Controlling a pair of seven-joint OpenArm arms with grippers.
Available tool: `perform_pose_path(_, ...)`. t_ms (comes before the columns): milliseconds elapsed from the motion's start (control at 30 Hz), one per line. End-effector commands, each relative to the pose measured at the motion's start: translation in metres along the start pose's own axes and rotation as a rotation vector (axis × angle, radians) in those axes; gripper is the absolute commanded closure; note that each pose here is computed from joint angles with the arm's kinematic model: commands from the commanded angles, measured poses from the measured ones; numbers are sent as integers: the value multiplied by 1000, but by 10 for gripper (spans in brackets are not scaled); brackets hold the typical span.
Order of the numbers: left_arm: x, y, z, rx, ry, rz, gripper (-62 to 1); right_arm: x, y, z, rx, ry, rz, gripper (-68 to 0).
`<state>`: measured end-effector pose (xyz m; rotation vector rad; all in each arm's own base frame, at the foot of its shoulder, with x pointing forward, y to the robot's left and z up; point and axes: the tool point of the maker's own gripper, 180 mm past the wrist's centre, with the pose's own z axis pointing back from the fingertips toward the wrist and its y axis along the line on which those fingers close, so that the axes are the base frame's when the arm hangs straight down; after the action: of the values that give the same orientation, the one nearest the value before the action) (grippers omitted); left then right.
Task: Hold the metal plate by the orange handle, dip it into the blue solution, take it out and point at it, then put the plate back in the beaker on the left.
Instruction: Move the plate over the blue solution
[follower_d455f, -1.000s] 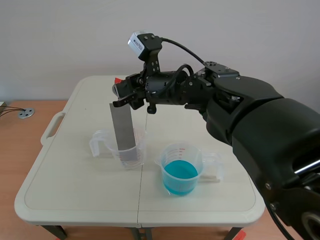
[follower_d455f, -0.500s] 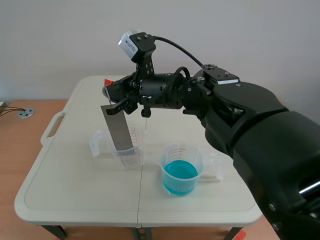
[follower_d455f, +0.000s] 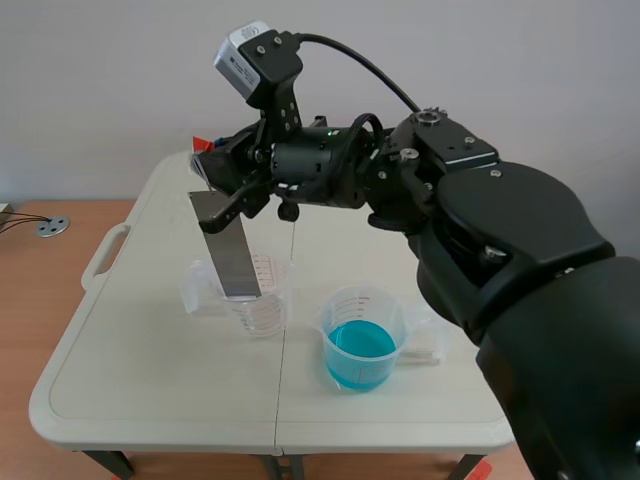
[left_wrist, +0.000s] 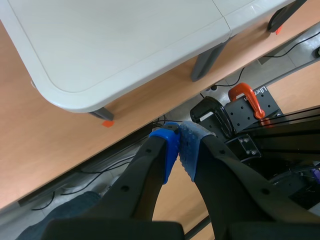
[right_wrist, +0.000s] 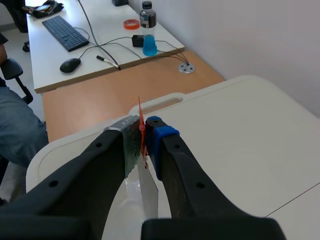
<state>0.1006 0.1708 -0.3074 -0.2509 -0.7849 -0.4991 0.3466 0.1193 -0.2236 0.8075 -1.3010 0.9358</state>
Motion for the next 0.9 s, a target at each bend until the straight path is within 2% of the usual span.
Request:
perform_pose_path(0,5,1,0,8,-22,9,-19,22,-1,1,6,-49,42,-15)
perform_pose_path(200,5,1,0,8,-23,9,-19,42,7,8,0,-72,101,-15)
perform_pose_path(633,5,1,0,8,-22,9,-19,89,10,44,-51,-152,256,-15)
perform_pose_path(867,6,1,0,8,-28,9,-19,105,27,64,-48,-179,333,-15)
